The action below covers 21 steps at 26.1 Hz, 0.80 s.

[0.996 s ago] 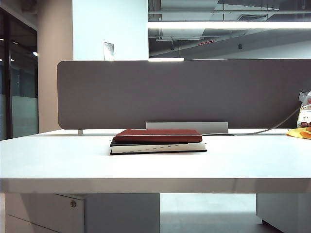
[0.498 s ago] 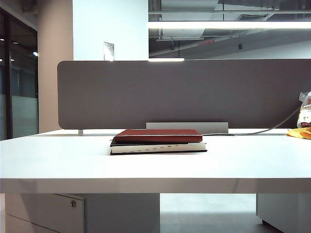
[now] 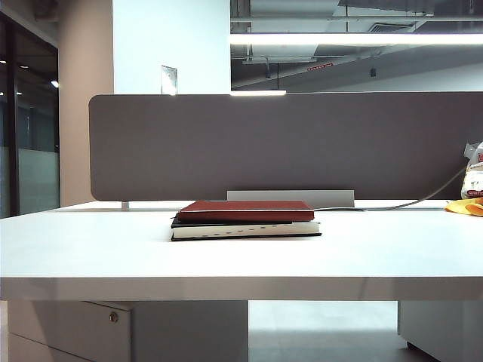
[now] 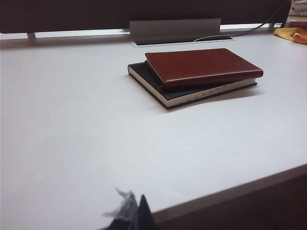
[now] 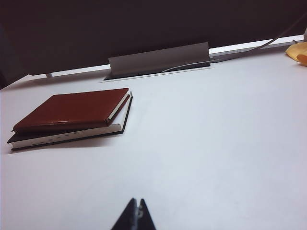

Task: Pick up the red book and place it on top of the black book.

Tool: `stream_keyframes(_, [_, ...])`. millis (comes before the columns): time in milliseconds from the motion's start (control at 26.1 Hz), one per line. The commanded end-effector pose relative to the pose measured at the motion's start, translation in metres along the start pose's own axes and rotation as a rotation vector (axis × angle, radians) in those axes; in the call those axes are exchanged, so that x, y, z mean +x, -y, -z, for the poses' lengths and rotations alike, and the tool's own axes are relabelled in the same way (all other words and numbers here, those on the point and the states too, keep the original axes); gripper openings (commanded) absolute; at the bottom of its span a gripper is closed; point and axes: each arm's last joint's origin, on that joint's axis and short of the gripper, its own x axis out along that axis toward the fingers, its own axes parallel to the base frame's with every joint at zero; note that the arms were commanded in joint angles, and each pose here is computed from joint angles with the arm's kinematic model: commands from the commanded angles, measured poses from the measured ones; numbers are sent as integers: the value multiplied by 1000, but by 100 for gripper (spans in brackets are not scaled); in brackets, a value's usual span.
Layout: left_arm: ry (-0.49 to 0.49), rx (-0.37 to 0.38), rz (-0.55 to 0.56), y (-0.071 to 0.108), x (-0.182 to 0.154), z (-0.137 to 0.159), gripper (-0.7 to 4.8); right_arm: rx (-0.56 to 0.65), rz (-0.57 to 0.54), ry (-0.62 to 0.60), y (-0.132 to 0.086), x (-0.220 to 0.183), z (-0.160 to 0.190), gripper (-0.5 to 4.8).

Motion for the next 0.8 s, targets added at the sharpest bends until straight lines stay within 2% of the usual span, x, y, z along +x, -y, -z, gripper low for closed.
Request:
stream_keyframes(38, [-12, -5, 4, 0, 0, 3, -3, -4, -4, 10, 0, 0, 0, -1])
stream_keyframes(651, [-12, -6, 4, 0, 1, 3, -3, -4, -5, 10, 0, 0, 0, -1])
stream_keyframes(728, [-2, 9, -28, -1, 0, 2, -5, -4, -5, 10, 0, 0, 0, -1])
stream_keyframes(766, [7, 24, -96, -3, 0, 0, -4, -4, -5, 10, 0, 0, 0, -1])
stream_keyframes(805, [5, 24, -115, -4, 0, 0, -4, -4, -5, 10, 0, 0, 0, -1])
